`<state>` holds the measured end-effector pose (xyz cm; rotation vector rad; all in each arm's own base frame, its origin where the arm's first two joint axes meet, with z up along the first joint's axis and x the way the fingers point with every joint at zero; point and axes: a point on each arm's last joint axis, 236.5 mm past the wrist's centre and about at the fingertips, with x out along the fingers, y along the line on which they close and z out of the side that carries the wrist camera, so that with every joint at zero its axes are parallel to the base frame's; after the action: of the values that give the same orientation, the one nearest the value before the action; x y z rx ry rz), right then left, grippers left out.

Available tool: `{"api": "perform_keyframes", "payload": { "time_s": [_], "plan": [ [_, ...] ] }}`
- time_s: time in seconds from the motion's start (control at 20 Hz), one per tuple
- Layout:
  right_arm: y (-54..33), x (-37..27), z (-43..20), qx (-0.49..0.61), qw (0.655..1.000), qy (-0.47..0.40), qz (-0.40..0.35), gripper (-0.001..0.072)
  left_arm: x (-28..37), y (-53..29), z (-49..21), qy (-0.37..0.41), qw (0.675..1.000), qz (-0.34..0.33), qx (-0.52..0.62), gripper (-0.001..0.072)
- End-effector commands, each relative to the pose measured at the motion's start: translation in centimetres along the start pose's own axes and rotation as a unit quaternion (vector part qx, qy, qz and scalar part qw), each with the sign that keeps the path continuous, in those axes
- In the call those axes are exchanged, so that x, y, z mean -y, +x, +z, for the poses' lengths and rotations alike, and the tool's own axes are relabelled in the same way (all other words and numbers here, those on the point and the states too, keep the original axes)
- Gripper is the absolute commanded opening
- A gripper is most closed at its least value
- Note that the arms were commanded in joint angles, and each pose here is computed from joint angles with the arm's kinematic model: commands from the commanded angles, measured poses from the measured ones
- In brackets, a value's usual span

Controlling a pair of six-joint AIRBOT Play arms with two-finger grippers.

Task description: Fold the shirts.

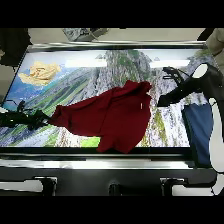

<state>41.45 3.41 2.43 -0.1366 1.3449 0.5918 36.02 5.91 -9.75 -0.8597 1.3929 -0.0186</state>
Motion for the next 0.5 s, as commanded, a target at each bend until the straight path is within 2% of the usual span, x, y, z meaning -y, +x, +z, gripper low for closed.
{"api": "perform_keyframes", "payload": {
  "time_s": [0.0,0.05,0.25,0.3,0.45],
  "plan": [
    [0.0,-0.7,-1.1,-0.022,1.000,-0.009,0.015,0.0507,-0.2,0.7,2.1,-0.001,0.999,0.004,0.050,0.0453],
    [0.0,-0.9,-1.3,-0.027,0.999,-0.009,0.018,0.0507,-0.2,0.8,2.3,0.001,0.998,0.007,0.055,0.0432],
    [1.1,-2.3,-3.4,-0.057,0.997,0.000,0.050,0.0508,-0.9,1.3,2.0,0.007,0.998,0.032,0.049,0.0057],
    [1.8,-3.0,-4.4,-0.066,0.996,0.007,0.063,0.0509,-0.9,1.3,1.8,0.008,0.998,0.033,0.046,0.0025],
    [5.1,-6.2,-7.3,-0.060,0.991,0.046,0.114,0.0512,-0.4,0.7,1.7,0.019,0.998,0.031,0.048,0.0024]
  ]
}}
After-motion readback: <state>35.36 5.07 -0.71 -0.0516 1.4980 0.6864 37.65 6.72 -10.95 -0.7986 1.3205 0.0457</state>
